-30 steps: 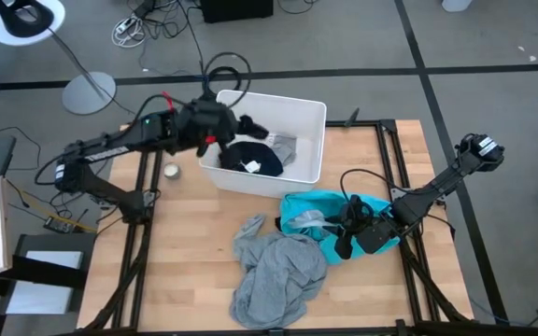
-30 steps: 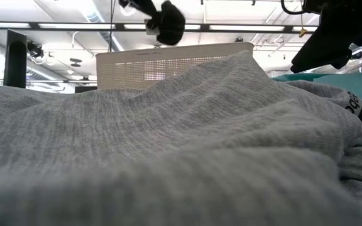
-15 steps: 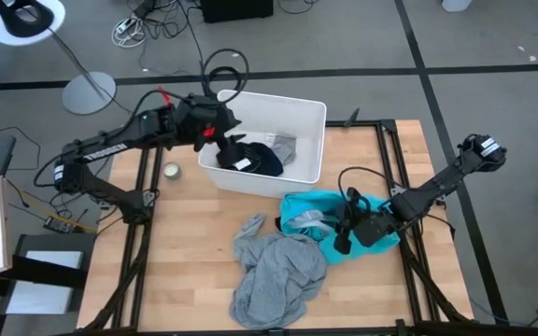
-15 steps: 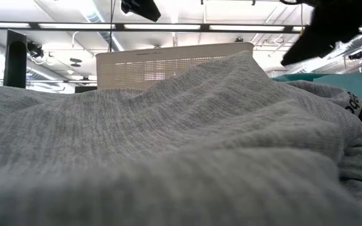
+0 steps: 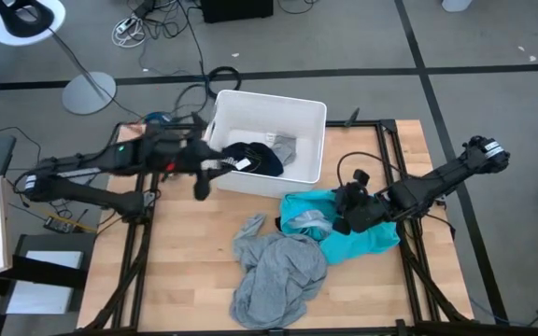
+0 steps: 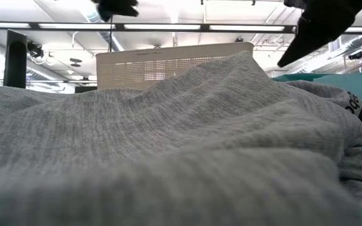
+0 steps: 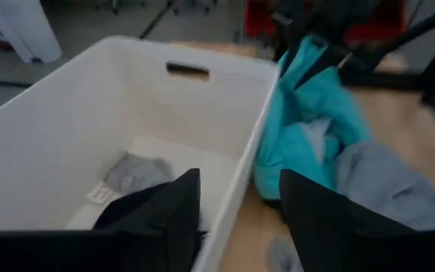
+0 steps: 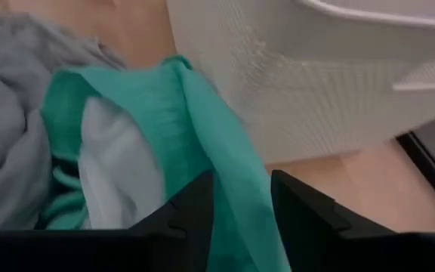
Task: Sort clothes
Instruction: Put the light blue shorts into the laundry bin
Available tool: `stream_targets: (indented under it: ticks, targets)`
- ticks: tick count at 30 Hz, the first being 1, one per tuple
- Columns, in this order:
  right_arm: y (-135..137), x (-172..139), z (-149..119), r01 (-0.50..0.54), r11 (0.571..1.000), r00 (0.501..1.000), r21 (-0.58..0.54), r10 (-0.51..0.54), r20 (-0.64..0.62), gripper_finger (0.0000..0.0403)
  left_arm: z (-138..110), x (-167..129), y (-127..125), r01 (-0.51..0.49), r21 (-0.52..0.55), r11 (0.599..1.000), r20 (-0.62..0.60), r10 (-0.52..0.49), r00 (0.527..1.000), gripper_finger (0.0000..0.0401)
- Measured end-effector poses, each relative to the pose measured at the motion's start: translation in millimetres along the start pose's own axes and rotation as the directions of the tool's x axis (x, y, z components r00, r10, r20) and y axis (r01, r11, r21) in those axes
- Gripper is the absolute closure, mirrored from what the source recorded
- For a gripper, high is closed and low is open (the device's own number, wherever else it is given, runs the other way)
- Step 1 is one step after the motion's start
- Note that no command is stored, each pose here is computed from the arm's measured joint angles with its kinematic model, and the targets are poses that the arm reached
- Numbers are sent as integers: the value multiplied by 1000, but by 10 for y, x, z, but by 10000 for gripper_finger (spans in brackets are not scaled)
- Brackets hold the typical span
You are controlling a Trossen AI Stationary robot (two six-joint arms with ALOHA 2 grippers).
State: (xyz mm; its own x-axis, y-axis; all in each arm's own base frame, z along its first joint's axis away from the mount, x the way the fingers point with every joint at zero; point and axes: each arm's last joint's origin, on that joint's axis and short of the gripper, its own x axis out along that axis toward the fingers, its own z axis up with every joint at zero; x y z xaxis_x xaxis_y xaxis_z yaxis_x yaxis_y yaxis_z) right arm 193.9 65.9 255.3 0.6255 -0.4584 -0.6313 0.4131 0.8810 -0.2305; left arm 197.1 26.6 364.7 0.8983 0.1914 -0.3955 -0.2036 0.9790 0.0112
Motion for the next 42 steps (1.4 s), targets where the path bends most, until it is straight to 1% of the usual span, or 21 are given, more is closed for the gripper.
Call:
stream_targets:
  ticks: [2, 5, 7, 9, 12, 16, 19, 22, 24, 25, 27, 29, 30, 32, 33, 35, 37, 40, 42]
  targets:
    - [-46, -61, 44, 6, 1000, 999, -12, -6, -38, 248, -86, -147, -45, 4, -35, 999, 57, -2, 998, 213]
    - [-95, -129, 92, 1, 999, 997, -32, -4, -81, 218, -192, -336, -125, 3, -62, 998, 103, 3, 995, 213]
    - [-122, -151, 77, 6, 999, 993, -47, -11, -115, 195, -240, -429, -189, 13, -73, 997, 122, -4, 992, 213]
    - [-151, -145, 26, 31, 999, 987, -33, -36, -155, 171, -273, -505, -259, 28, -79, 996, 146, -16, 989, 213]
    - [-175, -97, -105, 64, 998, 973, 8, -61, -224, 137, -343, -545, -379, 22, -68, 997, 167, -10, 986, 213]
    - [-168, 10, -271, 99, 994, 963, 41, -86, -255, 101, -485, -515, -532, -16, -51, 999, 159, 24, 987, 213]
    - [-153, 149, -415, 96, 993, 959, 64, -75, -273, 85, -604, -489, -593, -64, -54, 996, 164, 72, 984, 213]
    - [-150, 301, -582, 81, 990, 950, 113, -42, -308, 84, -691, -471, -613, -107, -57, 993, 179, 115, 977, 213]
    - [-139, 388, -655, 64, 981, 951, 181, -4, -311, 98, -721, -467, -603, -122, -69, 990, 191, 133, 972, 213]
    - [-129, 424, -679, 49, 977, 952, 209, 18, -305, 111, -737, -467, -596, -129, -75, 989, 194, 142, 971, 213]
    - [-96, 485, -724, 9, 966, 958, 257, 65, -279, 154, -788, -446, -591, -141, -89, 986, 186, 156, 970, 213]
    - [-59, 530, -745, -34, 954, 963, 297, 111, -244, 218, -841, -417, -592, -161, -92, 983, 176, 175, 969, 213]
    - [-47, 542, -751, -51, 949, 964, 311, 128, -233, 259, -867, -403, -592, -170, -99, 980, 171, 186, 968, 213]
    - [-34, 545, -754, -77, 944, 958, 321, 159, -239, 345, -919, -378, -590, -189, -110, 976, 164, 205, 965, 213]
    - [-29, 536, -745, -87, 943, 954, 321, 172, -246, 372, -946, -365, -589, -199, -117, 973, 160, 216, 963, 213]
    - [-11, 489, -674, -103, 941, 950, 323, 189, -248, 383, -996, -342, -587, -217, -134, 967, 152, 237, 960, 213]
    - [16, 394, -520, -129, 937, 949, 324, 212, -235, 386, -1036, -317, -590, -221, -157, 962, 153, 245, 957, 213]
    - [19, 162, -227, -145, 948, 951, 285, 213, -223, 387, -1106, -270, -604, -215, -174, 961, 163, 244, 956, 213]
    - [-6, -50, 14, -152, 953, 960, 262, 206, -191, 387, -1155, -239, -611, -214, -176, 961, 170, 244, 955, 213]
